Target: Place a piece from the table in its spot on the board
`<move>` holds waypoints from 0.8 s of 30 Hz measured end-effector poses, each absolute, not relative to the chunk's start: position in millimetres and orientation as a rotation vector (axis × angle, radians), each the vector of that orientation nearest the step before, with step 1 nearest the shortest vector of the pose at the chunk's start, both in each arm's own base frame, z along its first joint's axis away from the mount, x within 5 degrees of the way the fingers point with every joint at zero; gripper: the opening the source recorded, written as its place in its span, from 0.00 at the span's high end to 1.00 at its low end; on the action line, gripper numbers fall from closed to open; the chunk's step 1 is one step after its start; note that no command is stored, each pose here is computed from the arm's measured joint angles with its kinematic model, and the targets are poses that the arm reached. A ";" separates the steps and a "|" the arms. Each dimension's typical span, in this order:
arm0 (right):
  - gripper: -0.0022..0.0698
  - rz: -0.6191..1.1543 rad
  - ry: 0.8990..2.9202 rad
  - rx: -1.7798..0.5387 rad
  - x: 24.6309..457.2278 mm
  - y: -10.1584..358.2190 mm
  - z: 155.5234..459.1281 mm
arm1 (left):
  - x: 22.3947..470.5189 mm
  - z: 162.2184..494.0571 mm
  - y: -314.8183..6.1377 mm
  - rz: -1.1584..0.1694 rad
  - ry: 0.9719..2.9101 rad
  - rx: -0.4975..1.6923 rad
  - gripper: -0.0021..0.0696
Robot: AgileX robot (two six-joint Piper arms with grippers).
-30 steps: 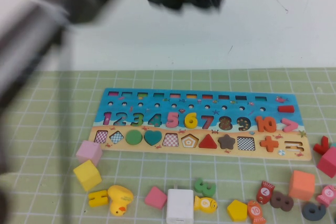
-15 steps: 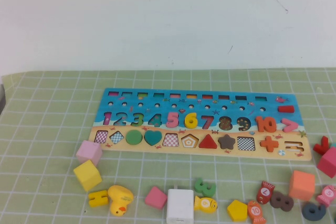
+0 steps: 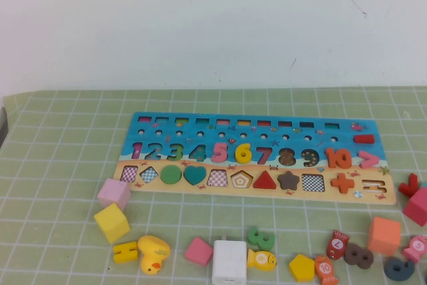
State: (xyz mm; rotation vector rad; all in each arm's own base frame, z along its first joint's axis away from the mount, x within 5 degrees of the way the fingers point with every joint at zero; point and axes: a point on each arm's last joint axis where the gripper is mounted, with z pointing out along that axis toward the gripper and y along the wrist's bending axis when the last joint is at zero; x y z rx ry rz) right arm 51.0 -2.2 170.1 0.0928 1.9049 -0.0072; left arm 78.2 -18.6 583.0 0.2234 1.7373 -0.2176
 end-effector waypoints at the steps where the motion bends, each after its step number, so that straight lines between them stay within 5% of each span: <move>1: 0.97 -0.007 1.905 0.093 51.0 -2.2 170.1 | 80.0 568.6 -17.5 -0.205 1.731 0.197 0.97; 15: 0.97 -0.007 1.905 0.093 51.0 -2.2 170.1 | 95.8 341.5 -16.8 -0.284 1.507 -0.009 0.97; 24: 0.97 0.004 1.904 0.109 51.0 -2.2 170.1 | 74.1 273.3 -3.0 -0.357 1.488 -0.273 0.97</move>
